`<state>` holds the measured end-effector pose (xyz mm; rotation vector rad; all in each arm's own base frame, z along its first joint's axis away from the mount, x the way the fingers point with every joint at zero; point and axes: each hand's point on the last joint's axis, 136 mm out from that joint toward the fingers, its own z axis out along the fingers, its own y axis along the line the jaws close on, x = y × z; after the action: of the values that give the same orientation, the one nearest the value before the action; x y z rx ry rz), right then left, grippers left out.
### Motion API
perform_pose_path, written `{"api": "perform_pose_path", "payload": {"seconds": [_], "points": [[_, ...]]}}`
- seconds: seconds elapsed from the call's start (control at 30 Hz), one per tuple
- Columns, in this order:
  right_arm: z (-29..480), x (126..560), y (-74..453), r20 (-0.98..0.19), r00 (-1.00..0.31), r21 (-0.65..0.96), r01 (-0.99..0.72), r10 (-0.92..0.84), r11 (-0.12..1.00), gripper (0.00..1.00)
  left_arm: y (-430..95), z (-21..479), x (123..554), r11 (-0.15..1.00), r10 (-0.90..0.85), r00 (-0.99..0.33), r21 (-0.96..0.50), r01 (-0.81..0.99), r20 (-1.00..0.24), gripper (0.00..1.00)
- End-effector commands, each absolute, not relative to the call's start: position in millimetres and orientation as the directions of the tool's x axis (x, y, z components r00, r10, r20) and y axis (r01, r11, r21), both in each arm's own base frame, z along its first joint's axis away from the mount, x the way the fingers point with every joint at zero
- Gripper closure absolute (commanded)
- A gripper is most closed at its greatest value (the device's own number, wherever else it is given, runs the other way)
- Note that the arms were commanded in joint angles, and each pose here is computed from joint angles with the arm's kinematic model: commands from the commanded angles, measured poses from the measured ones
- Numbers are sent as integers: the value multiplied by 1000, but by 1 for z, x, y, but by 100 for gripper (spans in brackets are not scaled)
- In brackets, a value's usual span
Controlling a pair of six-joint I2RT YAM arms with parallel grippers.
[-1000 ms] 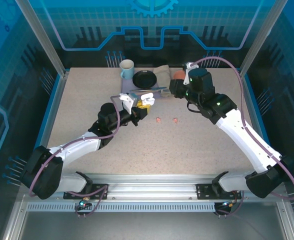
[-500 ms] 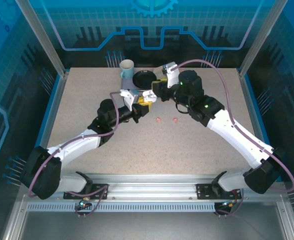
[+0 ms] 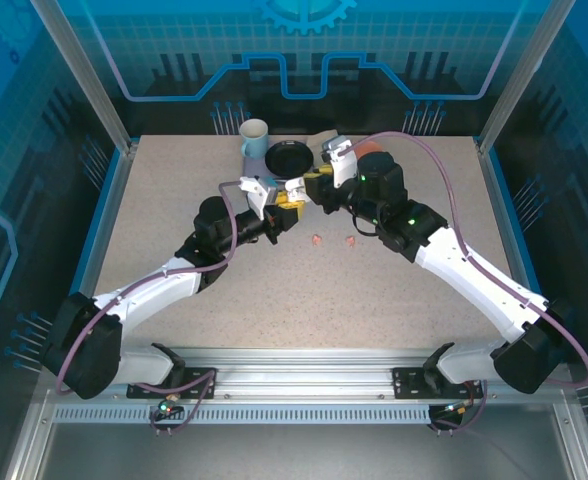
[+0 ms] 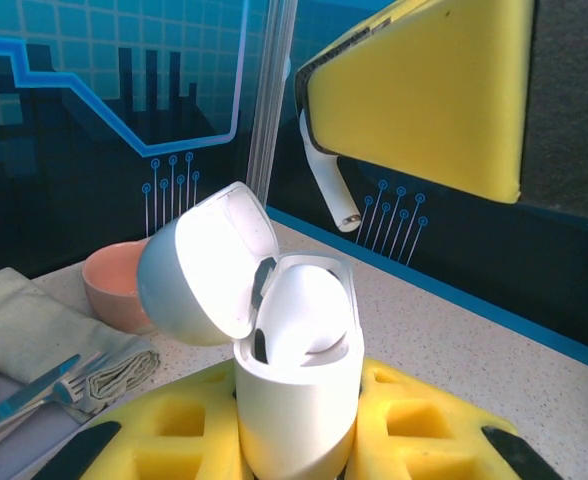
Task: Insert the wireless bluetooth earbuds into the charging case
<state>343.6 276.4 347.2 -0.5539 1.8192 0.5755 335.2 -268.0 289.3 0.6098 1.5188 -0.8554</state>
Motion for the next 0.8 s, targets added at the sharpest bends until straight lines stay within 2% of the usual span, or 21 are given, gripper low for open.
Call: {"api": "perform_pose_path", "payload": {"seconds": [0.0,0.77], "points": [[360,339,277,-965,-249,100,-636,-81,765,74,-272,317,330,557,-135,-81,-143,818,-988,100],[339,351,279,-950,-297,117,-620,-94,776,76,-271,326,327,556,-145,-61,-132,821,-988,100]]}}
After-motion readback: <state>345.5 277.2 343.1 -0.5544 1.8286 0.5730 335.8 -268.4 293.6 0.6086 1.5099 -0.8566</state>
